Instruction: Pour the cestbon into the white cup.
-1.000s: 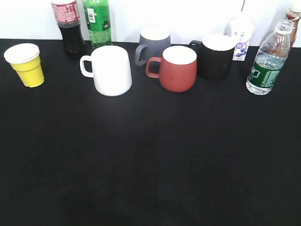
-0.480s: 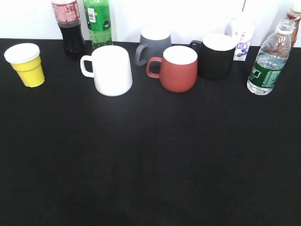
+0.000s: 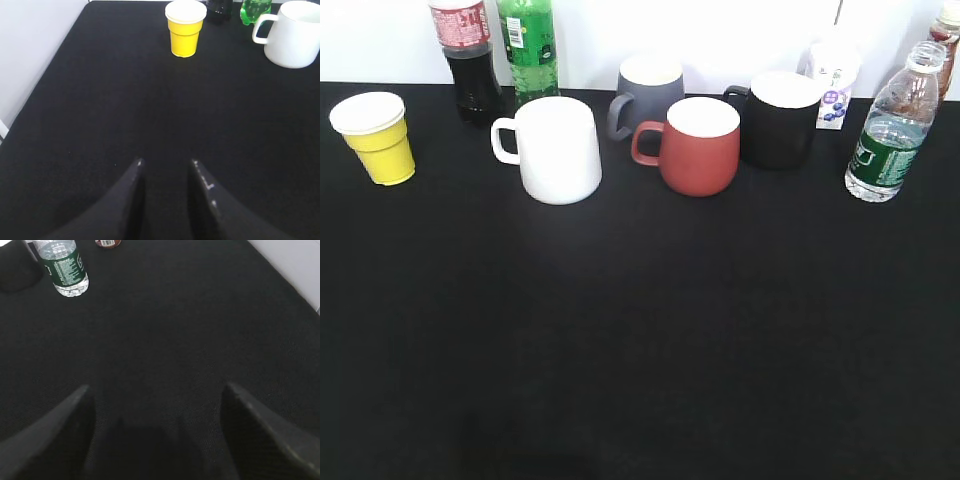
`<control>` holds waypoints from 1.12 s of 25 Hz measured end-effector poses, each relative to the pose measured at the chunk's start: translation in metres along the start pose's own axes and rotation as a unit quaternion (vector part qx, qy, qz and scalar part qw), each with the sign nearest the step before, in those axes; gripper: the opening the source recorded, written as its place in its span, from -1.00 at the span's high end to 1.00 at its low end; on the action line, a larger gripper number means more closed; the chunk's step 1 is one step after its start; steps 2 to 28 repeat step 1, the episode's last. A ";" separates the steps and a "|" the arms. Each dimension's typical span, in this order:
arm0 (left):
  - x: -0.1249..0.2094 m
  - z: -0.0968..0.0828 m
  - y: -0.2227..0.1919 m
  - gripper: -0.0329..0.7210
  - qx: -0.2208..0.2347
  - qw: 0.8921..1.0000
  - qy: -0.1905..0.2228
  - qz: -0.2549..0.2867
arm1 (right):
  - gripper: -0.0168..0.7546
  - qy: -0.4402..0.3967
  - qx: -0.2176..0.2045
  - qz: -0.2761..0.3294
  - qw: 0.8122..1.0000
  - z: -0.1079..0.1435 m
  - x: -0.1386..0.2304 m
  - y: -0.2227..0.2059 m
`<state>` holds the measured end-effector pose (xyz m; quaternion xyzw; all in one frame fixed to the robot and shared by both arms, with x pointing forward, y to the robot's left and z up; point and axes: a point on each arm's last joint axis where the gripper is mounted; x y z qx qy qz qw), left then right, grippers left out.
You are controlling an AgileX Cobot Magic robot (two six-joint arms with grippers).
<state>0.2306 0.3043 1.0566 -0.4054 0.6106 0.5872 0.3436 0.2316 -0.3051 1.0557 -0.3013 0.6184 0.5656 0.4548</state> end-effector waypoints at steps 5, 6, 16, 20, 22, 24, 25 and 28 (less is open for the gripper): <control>0.000 0.000 0.000 0.32 0.000 1.000 0.000 0.000 | -0.58 0.000 0.000 0.000 1.000 0.000 0.000 0.000; 0.000 0.000 0.000 0.32 0.000 1.000 0.000 0.000 | -0.58 0.000 0.000 0.000 1.000 0.000 0.000 0.000; 0.000 0.000 0.000 0.32 0.000 1.000 0.000 0.000 | -0.58 0.000 0.000 0.000 1.000 0.000 0.000 0.000; 0.000 0.000 0.000 0.32 0.000 1.000 0.000 0.000 | -0.58 0.000 0.000 0.000 1.000 0.000 0.000 0.000; 0.000 0.000 0.000 0.32 0.000 1.000 0.000 0.000 | -0.58 0.000 0.000 0.000 1.000 0.000 0.000 0.000; 0.000 0.000 0.000 0.32 0.000 1.000 0.000 0.000 | -0.58 0.000 0.000 0.000 1.000 0.000 0.000 0.000; 0.000 0.000 0.000 0.32 0.000 1.000 0.000 0.000 | -0.58 0.000 0.000 0.000 1.000 0.000 0.000 0.000; 0.000 0.000 0.000 0.32 0.000 1.000 0.000 0.000 | -0.58 0.000 0.000 0.000 1.000 0.000 0.000 0.000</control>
Point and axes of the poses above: a point on each arm's last joint axis where the gripper is mounted, y pointing back along that axis away from the gripper, z along the wrist's bending axis when the last joint is at zero, x = y × z, and after that the axes turned 3 degrees about y, right-handed
